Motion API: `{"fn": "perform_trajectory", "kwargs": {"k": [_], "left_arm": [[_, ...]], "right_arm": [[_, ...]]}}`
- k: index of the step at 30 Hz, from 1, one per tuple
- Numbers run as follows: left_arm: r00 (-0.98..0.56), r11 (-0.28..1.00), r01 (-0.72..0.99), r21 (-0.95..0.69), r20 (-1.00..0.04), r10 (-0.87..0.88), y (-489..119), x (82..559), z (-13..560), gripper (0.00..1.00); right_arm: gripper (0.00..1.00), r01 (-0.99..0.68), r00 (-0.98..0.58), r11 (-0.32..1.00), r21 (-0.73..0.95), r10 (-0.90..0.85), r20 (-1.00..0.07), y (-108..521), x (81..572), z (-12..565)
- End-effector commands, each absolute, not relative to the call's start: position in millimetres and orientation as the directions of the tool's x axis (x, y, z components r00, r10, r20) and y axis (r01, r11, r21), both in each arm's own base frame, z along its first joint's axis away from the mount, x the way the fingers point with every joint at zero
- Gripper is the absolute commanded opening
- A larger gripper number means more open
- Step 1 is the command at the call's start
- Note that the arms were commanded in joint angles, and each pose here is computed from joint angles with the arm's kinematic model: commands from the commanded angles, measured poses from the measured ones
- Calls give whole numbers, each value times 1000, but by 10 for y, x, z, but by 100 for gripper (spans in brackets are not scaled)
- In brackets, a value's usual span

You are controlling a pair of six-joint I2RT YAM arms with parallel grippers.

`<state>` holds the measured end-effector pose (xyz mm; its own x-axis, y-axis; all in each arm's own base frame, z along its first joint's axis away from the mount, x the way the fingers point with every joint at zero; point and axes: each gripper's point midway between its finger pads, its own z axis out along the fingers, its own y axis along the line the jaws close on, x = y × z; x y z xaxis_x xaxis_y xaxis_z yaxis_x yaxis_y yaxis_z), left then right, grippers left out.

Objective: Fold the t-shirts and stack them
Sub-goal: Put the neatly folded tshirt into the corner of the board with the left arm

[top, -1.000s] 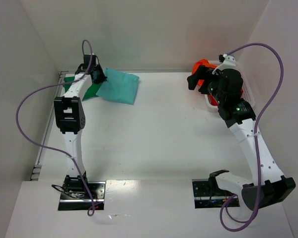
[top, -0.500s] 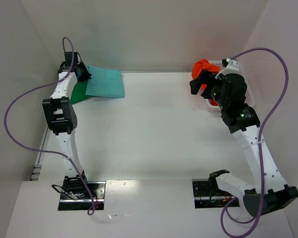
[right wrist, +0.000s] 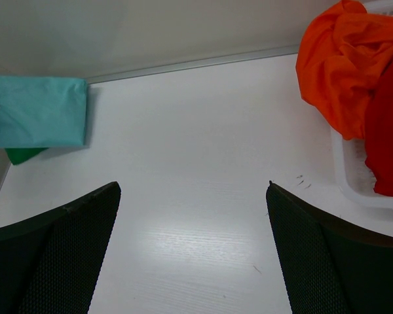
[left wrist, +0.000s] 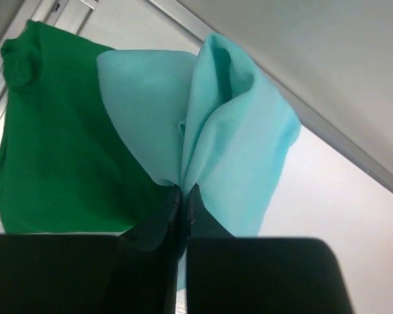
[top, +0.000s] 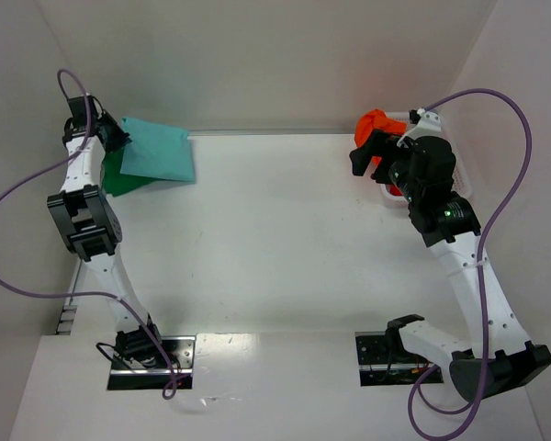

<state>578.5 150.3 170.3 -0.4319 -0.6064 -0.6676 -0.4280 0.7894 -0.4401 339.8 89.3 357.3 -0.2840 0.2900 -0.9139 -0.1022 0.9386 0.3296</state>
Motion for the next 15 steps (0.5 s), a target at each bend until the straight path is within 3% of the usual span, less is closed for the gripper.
{"fn": "perform_trajectory", "kwargs": {"k": [1,15], "left_arm": [[-342,792,-375,-483,-722,-602,1553,5789,2227,0],[-218,726,-415,-548,-715,-664,2151,5539,2412,0]], "right_arm": [[97,-102,-281,939,330,291,-915,878,3398,3574],[97,-115,-315,933,342,292,-903,934,3406,3461]]}}
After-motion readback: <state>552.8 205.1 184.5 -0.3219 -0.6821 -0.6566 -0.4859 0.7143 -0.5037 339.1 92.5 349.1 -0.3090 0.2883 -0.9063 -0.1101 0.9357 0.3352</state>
